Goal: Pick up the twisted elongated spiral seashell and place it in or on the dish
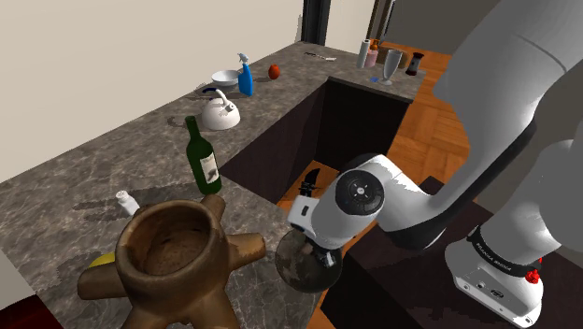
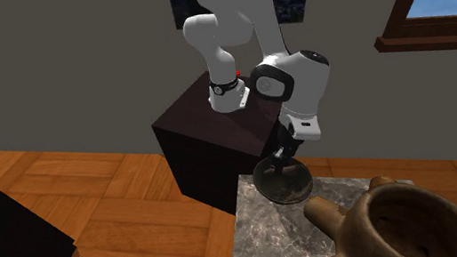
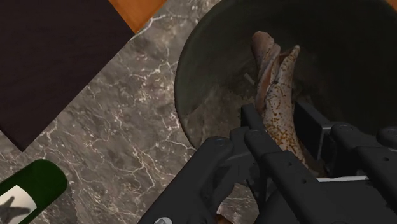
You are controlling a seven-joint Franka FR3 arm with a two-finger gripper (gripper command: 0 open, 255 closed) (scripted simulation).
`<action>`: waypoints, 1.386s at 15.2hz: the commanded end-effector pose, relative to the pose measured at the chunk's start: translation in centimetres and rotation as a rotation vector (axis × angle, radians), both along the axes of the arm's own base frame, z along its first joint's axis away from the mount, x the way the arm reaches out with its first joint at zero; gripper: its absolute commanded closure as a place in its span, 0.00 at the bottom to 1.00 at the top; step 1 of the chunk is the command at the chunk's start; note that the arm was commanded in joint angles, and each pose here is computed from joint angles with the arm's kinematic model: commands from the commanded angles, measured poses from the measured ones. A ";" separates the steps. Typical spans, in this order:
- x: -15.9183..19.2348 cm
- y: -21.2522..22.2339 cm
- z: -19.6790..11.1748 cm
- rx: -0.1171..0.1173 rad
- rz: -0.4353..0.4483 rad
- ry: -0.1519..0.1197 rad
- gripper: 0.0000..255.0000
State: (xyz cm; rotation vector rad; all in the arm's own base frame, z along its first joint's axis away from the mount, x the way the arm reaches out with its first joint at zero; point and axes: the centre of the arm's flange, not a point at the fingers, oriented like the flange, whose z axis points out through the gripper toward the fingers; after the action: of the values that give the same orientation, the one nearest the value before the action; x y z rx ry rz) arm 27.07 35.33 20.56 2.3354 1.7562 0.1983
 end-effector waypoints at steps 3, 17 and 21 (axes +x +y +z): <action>0.0 0.0 -1.5 0.000 0.001 -0.001 1.00; -0.3 0.1 -0.2 0.000 0.000 -0.001 0.00; -1.2 0.5 3.4 0.000 0.000 -0.001 0.00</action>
State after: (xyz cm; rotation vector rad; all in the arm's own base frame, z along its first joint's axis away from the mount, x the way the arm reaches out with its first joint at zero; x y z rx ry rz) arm 26.06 35.83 23.28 2.3329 1.7567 0.2015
